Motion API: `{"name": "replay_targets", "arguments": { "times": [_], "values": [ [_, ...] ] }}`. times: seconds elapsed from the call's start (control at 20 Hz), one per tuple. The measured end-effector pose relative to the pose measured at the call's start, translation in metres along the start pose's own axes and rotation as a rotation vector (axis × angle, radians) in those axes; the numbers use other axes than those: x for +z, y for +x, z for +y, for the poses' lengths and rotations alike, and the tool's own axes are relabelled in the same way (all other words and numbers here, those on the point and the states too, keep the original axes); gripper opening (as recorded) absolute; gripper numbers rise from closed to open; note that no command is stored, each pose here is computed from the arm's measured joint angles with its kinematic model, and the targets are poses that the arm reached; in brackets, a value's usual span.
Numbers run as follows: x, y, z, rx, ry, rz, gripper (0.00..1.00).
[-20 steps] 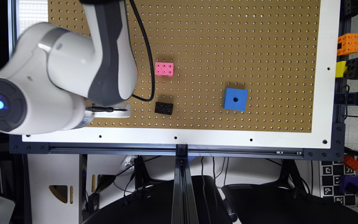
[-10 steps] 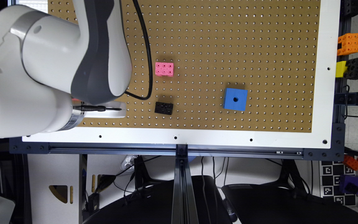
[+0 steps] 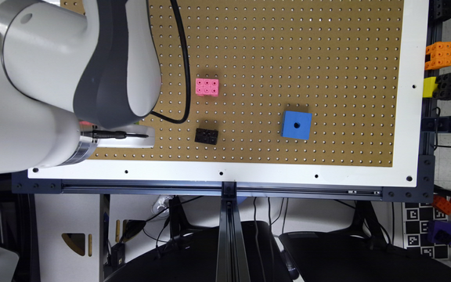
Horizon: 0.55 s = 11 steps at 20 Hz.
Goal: Pick up green block.
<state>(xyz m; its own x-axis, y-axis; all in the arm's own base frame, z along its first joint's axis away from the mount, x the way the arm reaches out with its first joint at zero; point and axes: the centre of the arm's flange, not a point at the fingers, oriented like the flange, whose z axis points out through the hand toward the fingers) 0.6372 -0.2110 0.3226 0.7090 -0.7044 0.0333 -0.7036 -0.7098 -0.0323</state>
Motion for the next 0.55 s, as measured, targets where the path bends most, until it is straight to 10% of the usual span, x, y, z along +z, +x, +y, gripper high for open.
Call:
{"name": "replay_targets", "arguments": {
  "times": [0.55],
  "values": [
    [-0.045,-0.0057,0.002,-0.0011,-0.0003,0.0078,0.00]
  ]
}}
